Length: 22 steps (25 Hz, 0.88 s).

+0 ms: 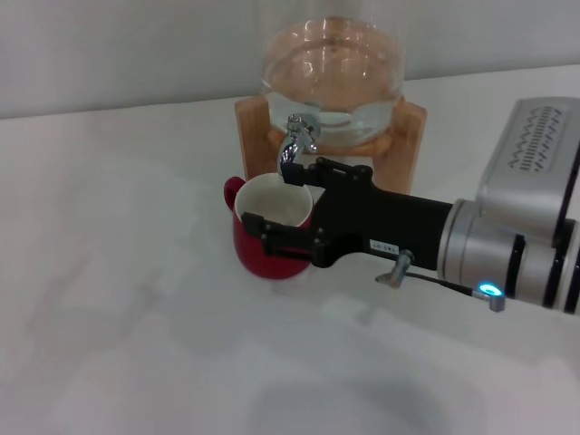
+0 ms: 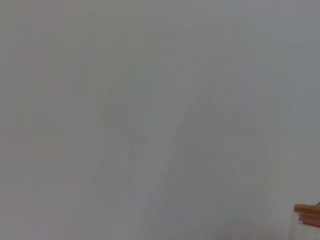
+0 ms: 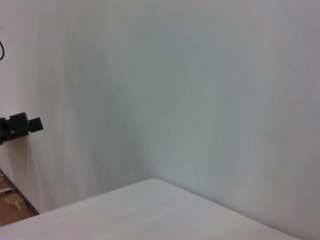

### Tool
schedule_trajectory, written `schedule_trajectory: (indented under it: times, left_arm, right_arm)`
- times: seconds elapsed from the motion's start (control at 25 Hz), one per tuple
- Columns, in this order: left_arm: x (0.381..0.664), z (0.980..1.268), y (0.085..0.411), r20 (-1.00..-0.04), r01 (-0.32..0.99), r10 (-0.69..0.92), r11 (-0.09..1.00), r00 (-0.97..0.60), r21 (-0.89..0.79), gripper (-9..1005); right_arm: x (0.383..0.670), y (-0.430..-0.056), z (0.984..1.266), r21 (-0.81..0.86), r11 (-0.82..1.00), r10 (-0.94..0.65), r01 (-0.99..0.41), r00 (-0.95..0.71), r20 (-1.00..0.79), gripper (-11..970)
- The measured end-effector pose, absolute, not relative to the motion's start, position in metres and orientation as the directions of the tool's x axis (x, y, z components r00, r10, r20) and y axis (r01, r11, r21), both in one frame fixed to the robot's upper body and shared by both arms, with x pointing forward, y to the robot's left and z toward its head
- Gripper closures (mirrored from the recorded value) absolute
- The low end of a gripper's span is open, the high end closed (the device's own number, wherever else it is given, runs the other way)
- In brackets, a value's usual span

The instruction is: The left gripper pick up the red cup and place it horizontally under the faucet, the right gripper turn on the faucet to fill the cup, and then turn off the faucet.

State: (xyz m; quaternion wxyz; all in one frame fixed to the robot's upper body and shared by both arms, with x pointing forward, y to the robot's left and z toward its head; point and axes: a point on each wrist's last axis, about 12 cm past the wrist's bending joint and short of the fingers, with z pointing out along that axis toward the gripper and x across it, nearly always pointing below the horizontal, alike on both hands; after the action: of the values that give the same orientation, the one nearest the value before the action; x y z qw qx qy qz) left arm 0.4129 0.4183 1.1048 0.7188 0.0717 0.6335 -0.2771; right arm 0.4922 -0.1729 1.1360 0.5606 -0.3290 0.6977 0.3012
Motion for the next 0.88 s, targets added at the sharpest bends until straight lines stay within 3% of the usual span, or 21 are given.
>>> schedule_trajectory:
  times: [0.88]
  left_arm:
    - [0.413,1.102,0.416,-0.948,0.497,-0.317,0.828,0.034,-0.259,107]
  right_arm:
    - [0.507,-0.180,1.137,0.047,0.636,-0.114,-0.770,-0.154,-0.982,163]
